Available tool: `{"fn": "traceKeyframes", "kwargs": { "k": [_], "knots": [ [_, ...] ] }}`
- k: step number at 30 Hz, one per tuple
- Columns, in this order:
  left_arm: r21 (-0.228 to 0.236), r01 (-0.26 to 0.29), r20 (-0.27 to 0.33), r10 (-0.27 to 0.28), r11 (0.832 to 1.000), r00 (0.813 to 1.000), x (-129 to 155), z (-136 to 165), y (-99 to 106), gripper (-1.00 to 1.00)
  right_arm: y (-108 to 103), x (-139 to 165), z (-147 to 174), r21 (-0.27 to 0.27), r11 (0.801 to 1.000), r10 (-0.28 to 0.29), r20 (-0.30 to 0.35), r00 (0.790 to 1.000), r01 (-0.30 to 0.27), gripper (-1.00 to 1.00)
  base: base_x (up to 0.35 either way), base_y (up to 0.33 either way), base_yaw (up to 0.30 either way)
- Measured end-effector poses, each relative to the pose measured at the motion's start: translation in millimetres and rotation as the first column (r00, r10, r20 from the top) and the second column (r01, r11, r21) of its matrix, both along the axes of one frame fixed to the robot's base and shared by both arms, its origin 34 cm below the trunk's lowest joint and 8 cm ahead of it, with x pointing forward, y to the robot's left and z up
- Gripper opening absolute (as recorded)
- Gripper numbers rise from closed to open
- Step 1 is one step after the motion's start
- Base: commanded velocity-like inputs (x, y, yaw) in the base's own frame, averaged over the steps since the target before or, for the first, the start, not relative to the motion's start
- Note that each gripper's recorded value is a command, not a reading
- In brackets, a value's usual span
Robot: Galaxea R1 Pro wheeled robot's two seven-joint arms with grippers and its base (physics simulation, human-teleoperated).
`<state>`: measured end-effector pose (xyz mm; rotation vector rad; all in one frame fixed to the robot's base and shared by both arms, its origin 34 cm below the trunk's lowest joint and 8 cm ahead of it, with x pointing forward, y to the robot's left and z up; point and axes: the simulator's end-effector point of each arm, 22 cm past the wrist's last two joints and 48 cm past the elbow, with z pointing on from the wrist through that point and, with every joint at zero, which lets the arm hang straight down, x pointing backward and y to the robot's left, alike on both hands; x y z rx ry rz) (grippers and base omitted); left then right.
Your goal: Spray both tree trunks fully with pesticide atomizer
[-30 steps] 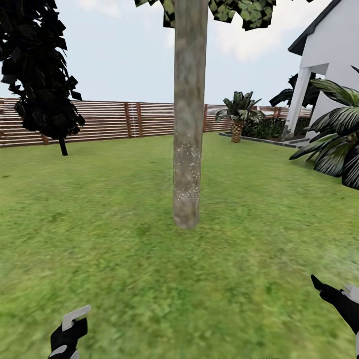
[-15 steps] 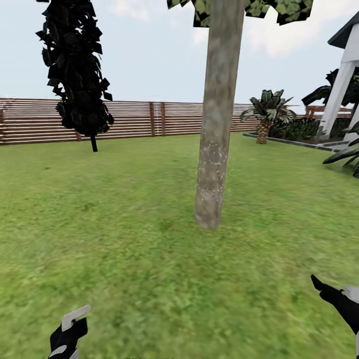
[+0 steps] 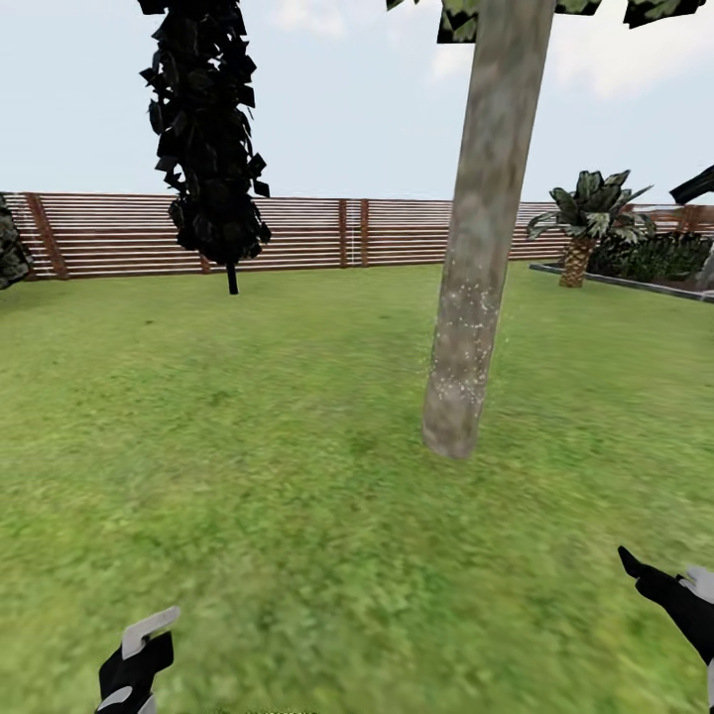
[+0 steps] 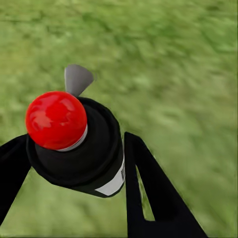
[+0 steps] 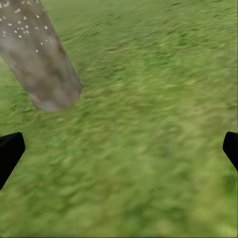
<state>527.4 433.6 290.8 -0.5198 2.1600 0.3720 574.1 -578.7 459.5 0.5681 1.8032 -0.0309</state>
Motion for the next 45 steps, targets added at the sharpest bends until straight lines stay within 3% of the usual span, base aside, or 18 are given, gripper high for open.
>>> {"fn": "traceKeyframes", "kwargs": {
  "k": [36, 45],
  "knots": [
    [0.002, -0.005, 0.0, 0.005, 1.0, 1.0, -0.7, 0.4, 3.1, -1.0, 0.0, 0.0, 0.0, 0.0, 1.0, 0.0, 0.0, 1.0, 0.0, 1.0, 0.0, 0.0, 0.289],
    [-0.003, -0.025, 0.002, 0.025, 1.0, 1.0, -3.3, 0.3, 8.3, -1.0, 0.0, 0.0, -0.1, 0.0, 1.0, 0.0, 0.0, 1.0, 0.0, 1.0, 0.101, 0.242, 0.289]
  ]
}}
